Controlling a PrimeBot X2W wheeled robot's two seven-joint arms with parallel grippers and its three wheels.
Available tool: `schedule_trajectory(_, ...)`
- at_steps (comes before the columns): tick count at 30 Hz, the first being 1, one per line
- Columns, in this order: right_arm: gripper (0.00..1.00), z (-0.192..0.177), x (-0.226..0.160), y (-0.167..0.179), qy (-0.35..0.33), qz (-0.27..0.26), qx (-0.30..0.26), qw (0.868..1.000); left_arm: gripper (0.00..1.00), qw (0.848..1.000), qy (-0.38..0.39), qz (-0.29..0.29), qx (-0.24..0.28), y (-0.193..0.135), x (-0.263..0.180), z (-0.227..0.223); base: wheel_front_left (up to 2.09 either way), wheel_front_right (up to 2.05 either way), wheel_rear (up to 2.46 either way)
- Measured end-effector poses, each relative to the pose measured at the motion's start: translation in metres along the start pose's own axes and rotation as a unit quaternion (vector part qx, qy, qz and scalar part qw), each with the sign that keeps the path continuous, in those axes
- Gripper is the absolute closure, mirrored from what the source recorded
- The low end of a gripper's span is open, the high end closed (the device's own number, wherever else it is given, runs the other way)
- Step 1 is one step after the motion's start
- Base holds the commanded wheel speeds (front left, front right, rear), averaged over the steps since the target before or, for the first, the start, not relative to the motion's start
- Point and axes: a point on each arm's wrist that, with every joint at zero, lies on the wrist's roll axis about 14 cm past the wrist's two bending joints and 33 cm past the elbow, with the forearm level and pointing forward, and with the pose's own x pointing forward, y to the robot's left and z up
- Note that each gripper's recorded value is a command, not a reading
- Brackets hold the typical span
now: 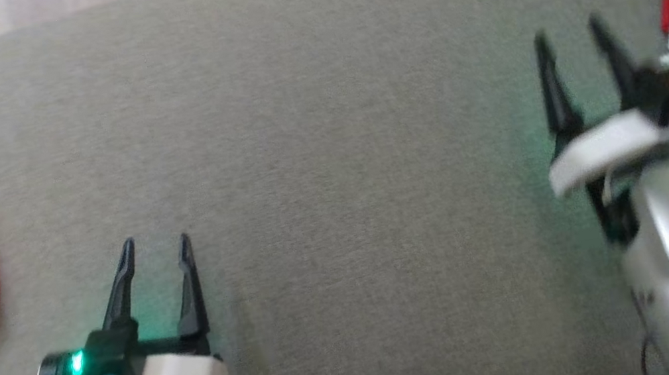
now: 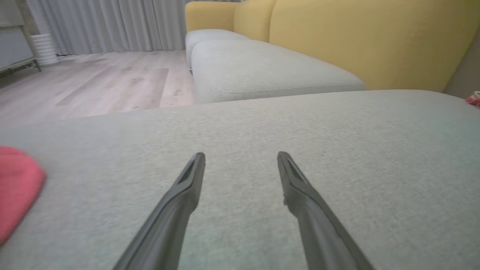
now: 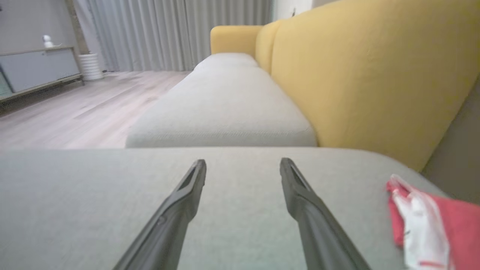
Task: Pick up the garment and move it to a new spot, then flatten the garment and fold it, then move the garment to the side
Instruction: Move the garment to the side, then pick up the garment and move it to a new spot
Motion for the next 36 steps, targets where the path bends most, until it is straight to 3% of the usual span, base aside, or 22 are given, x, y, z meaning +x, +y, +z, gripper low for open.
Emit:
schedule_trajectory(8, 0.0, -0.047, -0.053, 0.054, 0.058, 0.054, 0.056, 0.995, 0.0, 0.997, 0.002, 0.075, 0.0, 0.037, -0.048, 0.001, 0.0, 0.0, 0.0)
schedule_trajectory(17, 0.0, -0.055, -0.094, 0.082, 0.069, 0.09, 0.065, 0.991, 0.0, 0.993, 0.011, 0.121, -0.001, 0.051, -0.101, -0.008, 0.0, 0.0, 0.0)
schedule_trajectory(26, 0.0, -0.05, -0.095, 0.103, 0.064, 0.12, 0.074, 0.988, 0.0, 0.989, 0.007, 0.144, -0.013, 0.056, -0.122, -0.01, 0.0, 0.0, 0.0)
schedule_trajectory(36, 0.0, -0.046, -0.08, 0.182, 0.064, 0.237, 0.058, 0.968, 0.0, 0.969, 0.015, 0.244, -0.04, 0.096, -0.175, -0.024, 0.0, 0.0, 0.0)
